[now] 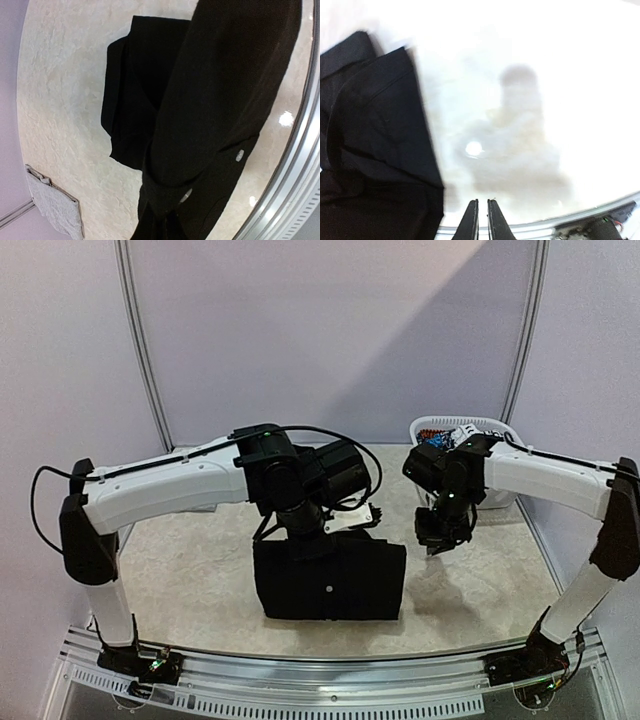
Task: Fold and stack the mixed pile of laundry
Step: Fold the 2/3-rectangle-folded shirt at the center of the board.
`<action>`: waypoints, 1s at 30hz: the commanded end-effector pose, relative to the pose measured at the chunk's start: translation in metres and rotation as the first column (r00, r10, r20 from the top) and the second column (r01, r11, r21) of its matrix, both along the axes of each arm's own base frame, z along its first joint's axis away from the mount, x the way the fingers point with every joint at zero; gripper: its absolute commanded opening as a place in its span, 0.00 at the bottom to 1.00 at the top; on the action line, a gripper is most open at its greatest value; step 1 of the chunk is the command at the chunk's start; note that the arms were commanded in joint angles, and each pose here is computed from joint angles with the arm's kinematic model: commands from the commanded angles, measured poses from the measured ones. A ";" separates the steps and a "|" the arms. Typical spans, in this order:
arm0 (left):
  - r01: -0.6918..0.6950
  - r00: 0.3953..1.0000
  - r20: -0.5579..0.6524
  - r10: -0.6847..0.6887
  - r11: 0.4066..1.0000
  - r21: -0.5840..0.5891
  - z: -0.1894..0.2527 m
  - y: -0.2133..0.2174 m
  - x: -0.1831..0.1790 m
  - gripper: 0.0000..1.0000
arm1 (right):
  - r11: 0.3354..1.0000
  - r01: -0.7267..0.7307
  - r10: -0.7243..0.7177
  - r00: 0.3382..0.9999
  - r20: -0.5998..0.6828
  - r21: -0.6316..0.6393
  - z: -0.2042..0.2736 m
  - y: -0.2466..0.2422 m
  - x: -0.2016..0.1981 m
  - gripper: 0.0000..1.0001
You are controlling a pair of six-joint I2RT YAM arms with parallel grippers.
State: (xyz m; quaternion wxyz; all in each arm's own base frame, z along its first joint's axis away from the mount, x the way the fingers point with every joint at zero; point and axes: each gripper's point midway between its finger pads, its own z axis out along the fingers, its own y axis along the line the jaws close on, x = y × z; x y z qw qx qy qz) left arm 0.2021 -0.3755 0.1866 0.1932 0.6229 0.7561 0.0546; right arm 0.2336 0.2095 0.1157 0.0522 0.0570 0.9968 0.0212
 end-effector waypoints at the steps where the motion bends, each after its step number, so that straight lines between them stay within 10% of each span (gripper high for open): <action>1: -0.054 0.997 0.053 0.055 0.998 -0.010 -0.003 -0.004 0.032 0.00 | 0.984 0.111 -0.100 0.991 0.085 -0.139 0.022 -0.052 -0.008 0.08; 30: -0.247 0.956 0.157 0.248 0.969 -0.025 -0.066 -0.018 0.117 0.00 | 0.985 0.173 -0.171 0.973 0.153 -0.004 0.047 -0.062 -0.027 0.06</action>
